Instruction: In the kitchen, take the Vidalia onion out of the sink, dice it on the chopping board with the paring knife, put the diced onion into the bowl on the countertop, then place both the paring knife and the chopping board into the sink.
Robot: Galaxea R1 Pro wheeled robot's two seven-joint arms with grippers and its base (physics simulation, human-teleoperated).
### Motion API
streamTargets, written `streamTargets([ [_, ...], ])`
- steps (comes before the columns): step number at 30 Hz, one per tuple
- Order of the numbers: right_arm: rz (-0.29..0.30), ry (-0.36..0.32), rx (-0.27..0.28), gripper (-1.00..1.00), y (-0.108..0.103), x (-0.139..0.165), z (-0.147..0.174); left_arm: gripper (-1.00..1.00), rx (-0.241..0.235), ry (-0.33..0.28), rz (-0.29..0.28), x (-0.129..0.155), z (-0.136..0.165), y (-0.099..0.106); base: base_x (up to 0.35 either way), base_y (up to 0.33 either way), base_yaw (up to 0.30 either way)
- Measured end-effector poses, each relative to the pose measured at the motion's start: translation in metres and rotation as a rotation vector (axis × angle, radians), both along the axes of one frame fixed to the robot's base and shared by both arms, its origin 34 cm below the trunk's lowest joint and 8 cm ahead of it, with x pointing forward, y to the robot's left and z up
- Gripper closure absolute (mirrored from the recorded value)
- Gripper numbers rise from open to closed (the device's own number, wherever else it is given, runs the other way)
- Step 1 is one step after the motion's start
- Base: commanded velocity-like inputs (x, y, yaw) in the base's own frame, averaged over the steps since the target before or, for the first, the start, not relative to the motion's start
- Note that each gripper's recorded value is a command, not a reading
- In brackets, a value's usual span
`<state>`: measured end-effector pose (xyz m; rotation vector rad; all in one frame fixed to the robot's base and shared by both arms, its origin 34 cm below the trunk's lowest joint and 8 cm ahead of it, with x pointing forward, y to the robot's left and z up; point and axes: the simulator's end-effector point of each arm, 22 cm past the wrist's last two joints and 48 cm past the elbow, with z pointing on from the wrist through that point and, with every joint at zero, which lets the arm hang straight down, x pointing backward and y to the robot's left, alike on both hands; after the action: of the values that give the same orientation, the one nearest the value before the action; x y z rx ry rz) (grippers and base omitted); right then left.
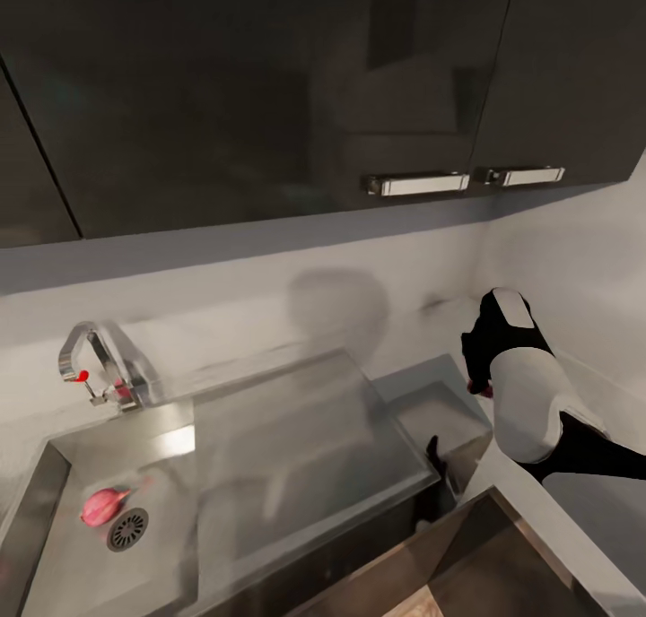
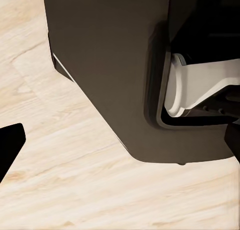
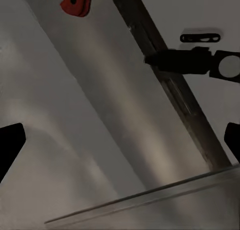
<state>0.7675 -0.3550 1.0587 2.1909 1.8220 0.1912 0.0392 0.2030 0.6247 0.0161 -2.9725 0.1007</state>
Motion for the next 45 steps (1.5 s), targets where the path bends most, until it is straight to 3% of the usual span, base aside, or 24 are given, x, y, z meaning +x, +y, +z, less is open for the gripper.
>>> streamTargets([
  [21, 0.004, 0.000, -0.001, -1.00, 0.0000, 0.0001, 0.0001, -1.00, -0.002, 0.000, 0.000, -0.0002, 0.0001, -0.0012, 0.088, -0.070, 0.005],
  [45, 0.004, 0.005, -0.004, -1.00, 0.0005, -0.0004, -0.0012, -1.00, -0.002, 0.001, 0.000, -0.0003, 0.0001, -0.0012, 0.004, -0.003, 0.000],
])
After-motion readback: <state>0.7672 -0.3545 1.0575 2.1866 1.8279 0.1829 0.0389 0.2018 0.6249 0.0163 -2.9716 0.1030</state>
